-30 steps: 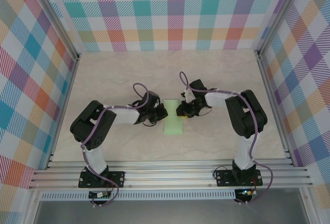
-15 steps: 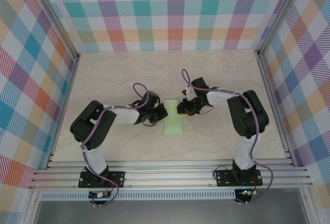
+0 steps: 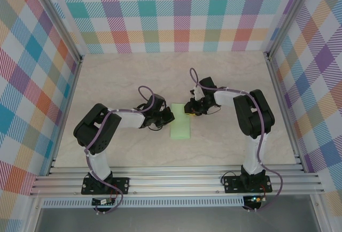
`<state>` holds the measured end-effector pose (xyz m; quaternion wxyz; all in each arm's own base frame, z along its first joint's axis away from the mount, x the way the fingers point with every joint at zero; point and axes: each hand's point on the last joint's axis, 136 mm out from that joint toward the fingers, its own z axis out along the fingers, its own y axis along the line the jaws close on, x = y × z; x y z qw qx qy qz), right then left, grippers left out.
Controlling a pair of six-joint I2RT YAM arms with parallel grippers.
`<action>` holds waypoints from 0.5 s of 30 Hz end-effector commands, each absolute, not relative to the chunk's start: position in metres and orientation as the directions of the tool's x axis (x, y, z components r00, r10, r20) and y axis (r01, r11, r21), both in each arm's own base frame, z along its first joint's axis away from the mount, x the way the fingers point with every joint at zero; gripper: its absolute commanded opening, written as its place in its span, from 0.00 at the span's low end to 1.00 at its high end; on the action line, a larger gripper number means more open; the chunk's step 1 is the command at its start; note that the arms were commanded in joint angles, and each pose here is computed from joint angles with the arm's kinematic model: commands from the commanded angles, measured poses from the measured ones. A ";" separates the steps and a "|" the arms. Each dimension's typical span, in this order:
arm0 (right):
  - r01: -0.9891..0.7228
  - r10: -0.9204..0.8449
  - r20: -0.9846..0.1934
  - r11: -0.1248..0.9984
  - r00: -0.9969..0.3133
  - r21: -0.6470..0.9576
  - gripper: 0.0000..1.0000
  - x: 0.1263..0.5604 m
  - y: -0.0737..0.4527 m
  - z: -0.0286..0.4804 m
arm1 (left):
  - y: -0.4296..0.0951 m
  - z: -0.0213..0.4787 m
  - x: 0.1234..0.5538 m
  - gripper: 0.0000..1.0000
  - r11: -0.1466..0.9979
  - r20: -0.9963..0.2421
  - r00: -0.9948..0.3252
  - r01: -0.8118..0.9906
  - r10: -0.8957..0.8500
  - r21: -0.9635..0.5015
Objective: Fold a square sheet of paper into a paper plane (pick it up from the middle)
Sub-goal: Fold the square sheet of paper in half at the center of the table.
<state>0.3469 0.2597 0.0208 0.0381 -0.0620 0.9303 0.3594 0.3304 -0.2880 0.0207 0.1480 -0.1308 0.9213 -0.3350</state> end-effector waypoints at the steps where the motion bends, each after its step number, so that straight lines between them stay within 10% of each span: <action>1: -0.146 -0.102 -0.106 0.755 -0.989 0.640 0.23 0.345 0.257 0.019 | -0.271 -0.018 0.307 0.00 0.803 -0.107 -0.943 -0.204 -0.314 -0.561; 15: -0.151 -0.087 -0.130 0.743 -0.988 0.651 0.24 0.376 0.264 0.029 | -0.270 -0.017 0.305 0.00 0.805 -0.108 -0.943 -0.205 -0.314 -0.557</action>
